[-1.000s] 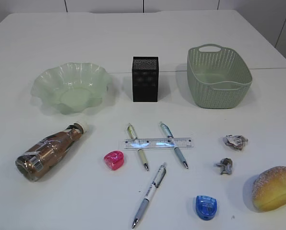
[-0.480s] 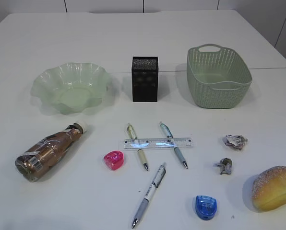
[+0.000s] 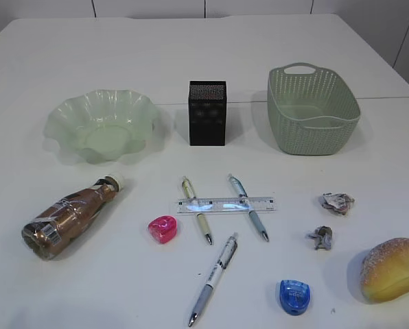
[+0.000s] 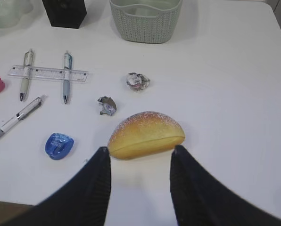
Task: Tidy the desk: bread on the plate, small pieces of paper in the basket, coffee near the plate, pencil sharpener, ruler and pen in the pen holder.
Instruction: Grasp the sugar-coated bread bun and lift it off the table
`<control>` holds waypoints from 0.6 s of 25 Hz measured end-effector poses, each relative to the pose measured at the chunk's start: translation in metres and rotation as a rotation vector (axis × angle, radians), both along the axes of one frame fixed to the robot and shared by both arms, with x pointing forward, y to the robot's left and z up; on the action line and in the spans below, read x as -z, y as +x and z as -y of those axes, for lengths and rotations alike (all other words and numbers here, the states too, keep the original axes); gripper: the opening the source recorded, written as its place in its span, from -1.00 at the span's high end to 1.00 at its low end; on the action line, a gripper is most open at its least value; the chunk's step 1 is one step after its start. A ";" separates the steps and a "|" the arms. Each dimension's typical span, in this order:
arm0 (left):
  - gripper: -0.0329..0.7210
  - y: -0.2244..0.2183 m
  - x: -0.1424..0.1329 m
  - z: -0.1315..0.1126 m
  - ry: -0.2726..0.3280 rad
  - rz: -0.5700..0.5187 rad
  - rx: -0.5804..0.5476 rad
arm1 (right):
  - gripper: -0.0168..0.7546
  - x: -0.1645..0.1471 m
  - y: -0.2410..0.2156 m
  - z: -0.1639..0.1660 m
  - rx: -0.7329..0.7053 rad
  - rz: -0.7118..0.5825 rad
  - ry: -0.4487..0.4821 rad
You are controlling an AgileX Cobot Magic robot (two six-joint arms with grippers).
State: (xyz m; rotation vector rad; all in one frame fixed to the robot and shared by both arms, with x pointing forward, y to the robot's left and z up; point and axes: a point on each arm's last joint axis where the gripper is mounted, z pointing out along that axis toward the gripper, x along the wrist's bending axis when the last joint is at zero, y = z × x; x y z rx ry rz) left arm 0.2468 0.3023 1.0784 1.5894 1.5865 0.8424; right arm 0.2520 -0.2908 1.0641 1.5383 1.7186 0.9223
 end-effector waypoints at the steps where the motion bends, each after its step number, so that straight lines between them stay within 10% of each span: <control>1: -0.02 0.000 0.000 0.001 -0.005 -0.001 0.003 | 0.07 -0.001 0.002 0.000 0.001 0.005 0.001; 15: -0.02 0.030 -0.019 0.006 -0.036 -0.089 0.022 | 0.06 -0.018 0.039 0.001 0.023 0.113 0.012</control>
